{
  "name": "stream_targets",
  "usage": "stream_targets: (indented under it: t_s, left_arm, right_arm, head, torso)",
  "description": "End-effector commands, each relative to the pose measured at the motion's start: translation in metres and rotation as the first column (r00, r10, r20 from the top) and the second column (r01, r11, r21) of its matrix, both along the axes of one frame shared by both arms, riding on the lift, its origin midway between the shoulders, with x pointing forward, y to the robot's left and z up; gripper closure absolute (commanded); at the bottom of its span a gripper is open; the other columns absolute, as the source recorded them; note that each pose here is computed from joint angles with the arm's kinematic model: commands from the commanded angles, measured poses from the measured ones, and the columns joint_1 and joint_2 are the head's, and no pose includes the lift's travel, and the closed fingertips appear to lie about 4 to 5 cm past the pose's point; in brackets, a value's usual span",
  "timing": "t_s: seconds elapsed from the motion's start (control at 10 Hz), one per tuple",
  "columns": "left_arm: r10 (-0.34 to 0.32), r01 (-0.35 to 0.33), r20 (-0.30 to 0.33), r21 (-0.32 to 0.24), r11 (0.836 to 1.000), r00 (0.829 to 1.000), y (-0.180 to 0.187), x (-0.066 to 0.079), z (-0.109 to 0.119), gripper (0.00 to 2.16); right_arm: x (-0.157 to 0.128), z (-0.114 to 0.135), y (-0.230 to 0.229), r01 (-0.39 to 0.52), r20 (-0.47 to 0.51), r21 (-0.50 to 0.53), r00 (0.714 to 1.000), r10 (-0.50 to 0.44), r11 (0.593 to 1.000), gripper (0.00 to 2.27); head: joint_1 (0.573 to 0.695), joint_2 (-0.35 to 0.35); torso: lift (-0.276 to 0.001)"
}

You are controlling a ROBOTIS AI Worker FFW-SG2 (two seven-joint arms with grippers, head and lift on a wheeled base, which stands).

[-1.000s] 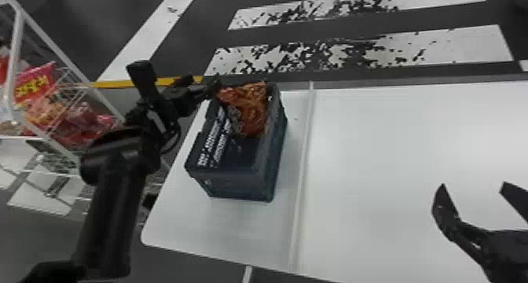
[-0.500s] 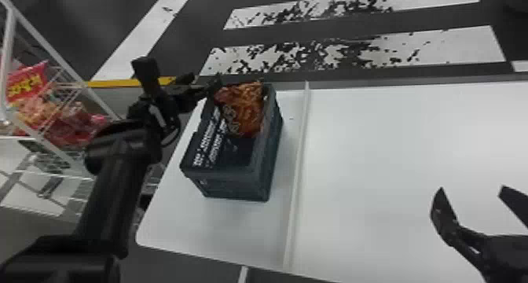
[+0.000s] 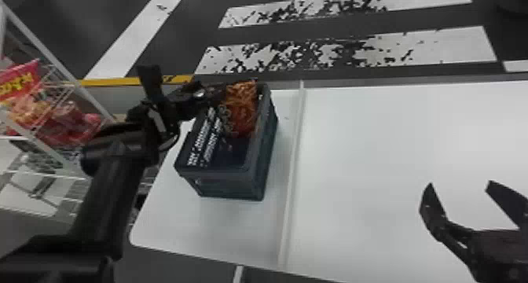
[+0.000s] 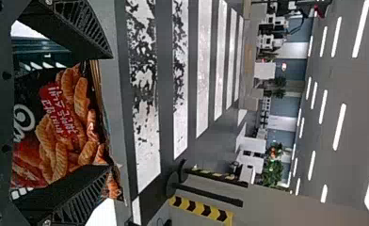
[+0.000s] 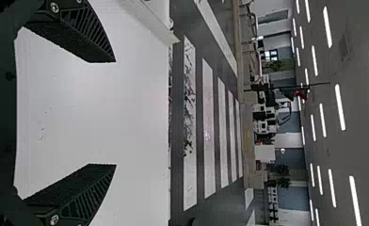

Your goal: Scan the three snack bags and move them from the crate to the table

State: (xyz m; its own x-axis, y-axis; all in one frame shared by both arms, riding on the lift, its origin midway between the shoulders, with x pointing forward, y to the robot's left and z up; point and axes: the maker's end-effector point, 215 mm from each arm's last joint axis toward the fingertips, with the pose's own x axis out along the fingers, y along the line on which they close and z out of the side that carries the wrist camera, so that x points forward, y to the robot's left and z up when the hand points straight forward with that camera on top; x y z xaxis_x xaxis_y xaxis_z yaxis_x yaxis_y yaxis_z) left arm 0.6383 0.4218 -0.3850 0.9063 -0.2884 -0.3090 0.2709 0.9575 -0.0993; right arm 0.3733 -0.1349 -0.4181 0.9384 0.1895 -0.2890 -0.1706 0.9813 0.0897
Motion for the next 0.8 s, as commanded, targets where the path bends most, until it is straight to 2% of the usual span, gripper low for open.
stream_targets:
  t_s: [0.0,0.2,0.4,0.7]
  left_arm:
    - [-0.008,0.008,-0.013,-0.005,1.0,1.0,-0.002,-0.003,-0.004,0.04]
    - [-0.057,0.056,-0.048,-0.022,0.998,0.997,-0.017,-0.019,-0.015,0.04]
    - [-0.075,0.072,-0.097,-0.037,0.997,0.992,-0.027,-0.036,-0.022,0.04]
    - [-0.063,0.062,-0.086,-0.017,0.998,0.994,-0.022,-0.042,-0.019,0.04]
  right_arm:
    - [-0.002,0.003,-0.003,0.004,0.007,-0.001,1.0,-0.004,1.0,0.09]
    - [-0.002,0.004,-0.001,0.005,0.009,0.004,1.0,-0.005,1.0,0.09]
    - [-0.001,0.007,0.006,-0.001,0.014,0.016,1.0,0.001,1.0,0.09]
    - [0.001,0.009,0.01,-0.004,0.018,0.024,1.0,0.004,1.0,0.09]
  head:
    - [0.695,0.305]
    - [0.695,0.302]
    - [0.695,0.293]
    - [0.695,0.3]
  torso:
    - [-0.062]
    - [-0.062]
    - [-0.062]
    - [-0.062]
